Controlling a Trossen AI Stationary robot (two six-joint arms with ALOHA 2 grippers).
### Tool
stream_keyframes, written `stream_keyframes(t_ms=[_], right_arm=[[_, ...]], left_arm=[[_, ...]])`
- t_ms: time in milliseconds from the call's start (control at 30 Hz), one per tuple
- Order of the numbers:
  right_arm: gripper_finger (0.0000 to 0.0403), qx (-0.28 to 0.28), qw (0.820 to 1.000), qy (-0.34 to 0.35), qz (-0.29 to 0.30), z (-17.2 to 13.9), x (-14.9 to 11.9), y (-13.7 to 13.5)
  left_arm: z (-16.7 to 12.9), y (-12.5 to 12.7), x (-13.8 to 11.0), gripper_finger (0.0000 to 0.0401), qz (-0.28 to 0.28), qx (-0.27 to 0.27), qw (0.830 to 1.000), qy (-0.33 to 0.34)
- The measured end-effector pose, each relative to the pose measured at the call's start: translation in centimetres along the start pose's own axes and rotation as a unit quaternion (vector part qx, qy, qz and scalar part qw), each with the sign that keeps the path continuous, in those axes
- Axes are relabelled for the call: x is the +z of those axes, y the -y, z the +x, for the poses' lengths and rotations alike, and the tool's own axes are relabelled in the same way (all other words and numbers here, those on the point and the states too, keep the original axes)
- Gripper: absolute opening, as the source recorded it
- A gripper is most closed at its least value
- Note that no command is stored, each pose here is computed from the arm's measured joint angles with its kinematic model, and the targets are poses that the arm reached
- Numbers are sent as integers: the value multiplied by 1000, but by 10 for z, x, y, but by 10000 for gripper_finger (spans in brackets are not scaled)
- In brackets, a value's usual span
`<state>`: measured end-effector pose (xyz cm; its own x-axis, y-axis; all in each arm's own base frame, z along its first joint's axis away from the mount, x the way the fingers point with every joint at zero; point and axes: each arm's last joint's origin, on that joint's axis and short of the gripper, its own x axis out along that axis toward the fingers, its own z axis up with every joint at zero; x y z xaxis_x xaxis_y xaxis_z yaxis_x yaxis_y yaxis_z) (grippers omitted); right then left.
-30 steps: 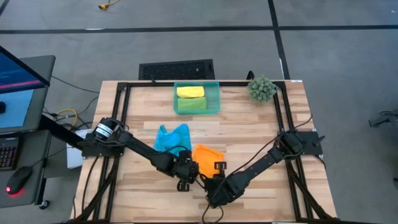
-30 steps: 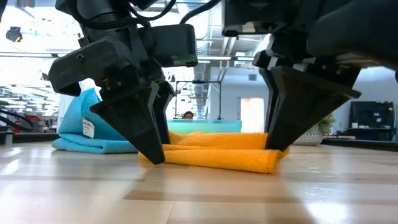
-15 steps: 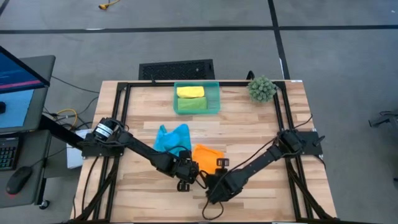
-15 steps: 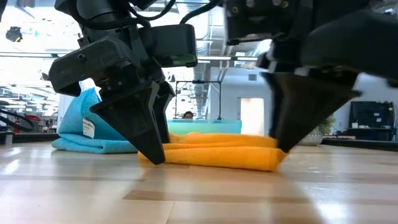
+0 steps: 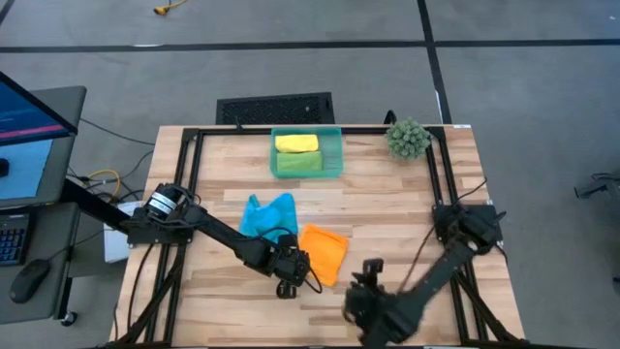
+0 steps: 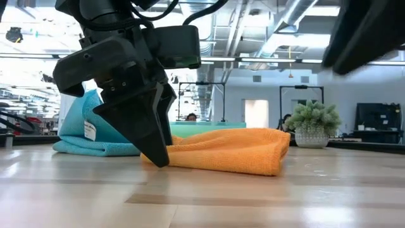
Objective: Roll microfiber towels into tight, uniform cylinder then place into a basket
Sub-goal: Roll the orange microfiber cloth
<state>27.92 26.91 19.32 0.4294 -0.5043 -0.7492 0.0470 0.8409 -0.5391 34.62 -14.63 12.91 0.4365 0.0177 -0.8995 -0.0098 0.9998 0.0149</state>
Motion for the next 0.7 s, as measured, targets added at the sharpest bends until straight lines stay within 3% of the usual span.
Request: stream_keyframes(t_ms=[167,300,433,700], right_arm=[[138,-23,993,117,-5,-15,-12,-25],[139,-7,993,119,9,-8,-12,-29],[151,4,995,101,-13,10,-10,-27],[191,48,993,103,-28,42,10,-20]], left_arm=[[0,0,3,171,-56,-4,998,13],[1,0,5,171,-123,-9,992,21],[1,1,6,171,-175,-13,984,27],[1,1,6,171,-190,-14,981,26]])
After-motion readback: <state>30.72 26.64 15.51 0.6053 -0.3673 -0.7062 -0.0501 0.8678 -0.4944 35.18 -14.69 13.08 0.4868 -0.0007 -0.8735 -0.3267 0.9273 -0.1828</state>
